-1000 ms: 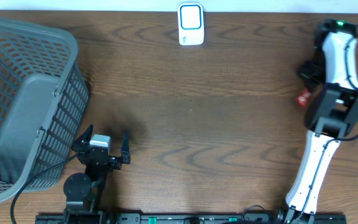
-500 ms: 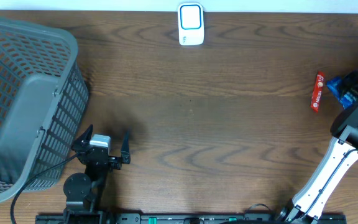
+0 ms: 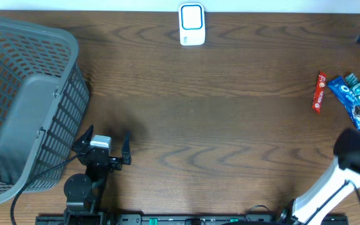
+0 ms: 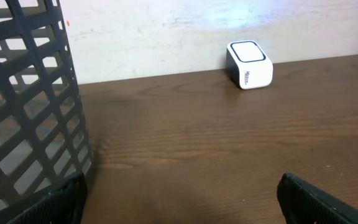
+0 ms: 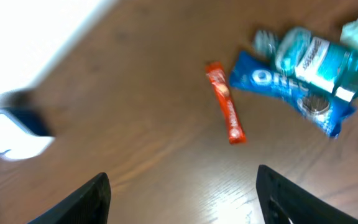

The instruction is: Scan the item barcode

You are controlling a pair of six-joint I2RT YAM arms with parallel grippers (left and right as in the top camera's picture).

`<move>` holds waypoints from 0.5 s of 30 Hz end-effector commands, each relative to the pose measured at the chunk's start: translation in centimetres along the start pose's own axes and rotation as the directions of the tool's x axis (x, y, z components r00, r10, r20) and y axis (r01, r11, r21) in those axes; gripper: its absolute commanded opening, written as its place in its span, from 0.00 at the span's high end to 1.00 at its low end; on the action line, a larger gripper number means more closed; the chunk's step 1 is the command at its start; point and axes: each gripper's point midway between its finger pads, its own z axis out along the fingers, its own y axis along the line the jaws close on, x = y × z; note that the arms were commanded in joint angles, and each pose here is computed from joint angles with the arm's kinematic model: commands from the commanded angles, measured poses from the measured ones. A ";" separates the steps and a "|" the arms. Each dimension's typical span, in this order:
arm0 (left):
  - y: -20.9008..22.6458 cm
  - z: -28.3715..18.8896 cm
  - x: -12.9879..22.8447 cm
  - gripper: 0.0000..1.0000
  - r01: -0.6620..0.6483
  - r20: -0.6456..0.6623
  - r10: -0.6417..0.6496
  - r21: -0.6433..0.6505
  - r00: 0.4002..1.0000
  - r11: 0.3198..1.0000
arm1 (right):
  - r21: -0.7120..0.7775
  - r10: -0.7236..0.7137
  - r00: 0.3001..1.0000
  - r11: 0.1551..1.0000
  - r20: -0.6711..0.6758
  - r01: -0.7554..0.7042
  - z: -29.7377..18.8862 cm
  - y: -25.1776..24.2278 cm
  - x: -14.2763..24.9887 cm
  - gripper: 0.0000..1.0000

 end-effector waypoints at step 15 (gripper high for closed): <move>-0.3 0.2 1.6 0.02 -0.003 -0.037 0.004 0.015 0.999 1.000 | -0.197 -0.141 0.793 0.929 0.593 0.313 -29.2 5.0 11.6 0.01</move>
